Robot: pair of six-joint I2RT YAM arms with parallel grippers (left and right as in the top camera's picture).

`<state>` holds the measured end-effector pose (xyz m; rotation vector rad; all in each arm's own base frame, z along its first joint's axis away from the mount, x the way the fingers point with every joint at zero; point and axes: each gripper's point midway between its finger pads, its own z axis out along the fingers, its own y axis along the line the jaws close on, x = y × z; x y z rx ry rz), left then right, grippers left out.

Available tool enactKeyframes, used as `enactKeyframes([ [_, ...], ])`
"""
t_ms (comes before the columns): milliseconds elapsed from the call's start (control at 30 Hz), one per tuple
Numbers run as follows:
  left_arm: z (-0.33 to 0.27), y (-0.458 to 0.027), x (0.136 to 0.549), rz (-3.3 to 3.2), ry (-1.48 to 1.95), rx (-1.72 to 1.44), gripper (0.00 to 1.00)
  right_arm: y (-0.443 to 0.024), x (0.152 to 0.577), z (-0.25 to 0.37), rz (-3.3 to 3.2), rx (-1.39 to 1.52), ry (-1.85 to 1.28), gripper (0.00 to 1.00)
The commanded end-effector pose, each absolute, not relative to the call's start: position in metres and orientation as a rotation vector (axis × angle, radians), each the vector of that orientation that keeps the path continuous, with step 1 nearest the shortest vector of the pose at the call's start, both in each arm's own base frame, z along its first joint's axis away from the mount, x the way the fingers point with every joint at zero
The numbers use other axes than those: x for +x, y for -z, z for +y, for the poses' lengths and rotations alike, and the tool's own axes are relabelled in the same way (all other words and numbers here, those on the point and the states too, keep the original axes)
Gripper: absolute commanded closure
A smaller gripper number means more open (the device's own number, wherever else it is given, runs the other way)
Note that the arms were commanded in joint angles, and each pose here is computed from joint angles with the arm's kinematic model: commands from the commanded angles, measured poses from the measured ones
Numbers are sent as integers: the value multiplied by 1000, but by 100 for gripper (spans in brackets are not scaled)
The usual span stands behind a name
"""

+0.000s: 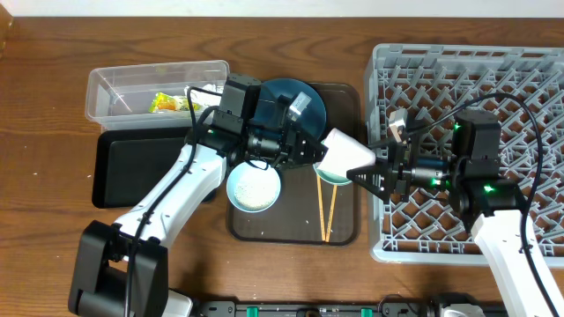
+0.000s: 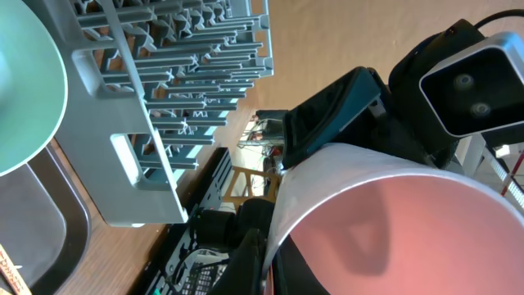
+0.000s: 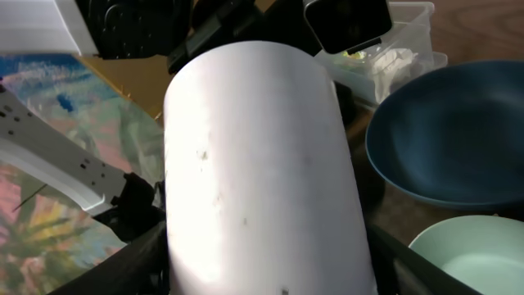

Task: Sort waste into correct bins and load items into the dishwasher rack
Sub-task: 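Hand the pink cup from the left gripper to the right gripper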

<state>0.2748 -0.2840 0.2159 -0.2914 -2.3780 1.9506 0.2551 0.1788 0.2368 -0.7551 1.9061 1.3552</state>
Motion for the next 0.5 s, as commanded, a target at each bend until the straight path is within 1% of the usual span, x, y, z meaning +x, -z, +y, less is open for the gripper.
enactKeyframes([
  [0,-284,-219,280,-2402,-1950,-276,94,-248,248,186,1861,-805,-1405,39],
  [167,-284,-219,280,-2404,-1952,-280,93,-247,248,186,1863,-803,-1401,48],
  [200,-284,-219,280,-2409,-1959,-303,89,-247,249,186,1867,-800,-1396,50],
  [300,-284,-218,280,-2449,-2009,-477,70,-242,253,184,1920,-748,-1388,63],
  [367,-282,-213,282,-2503,-2011,-561,63,-238,257,182,1970,-691,-1378,70],
  [433,-277,-202,290,-2603,-1946,-518,59,-234,261,180,2011,-645,-1356,80],
  [467,-273,-195,294,-2665,-1899,-498,58,-231,264,178,2036,-614,-1341,83],
])
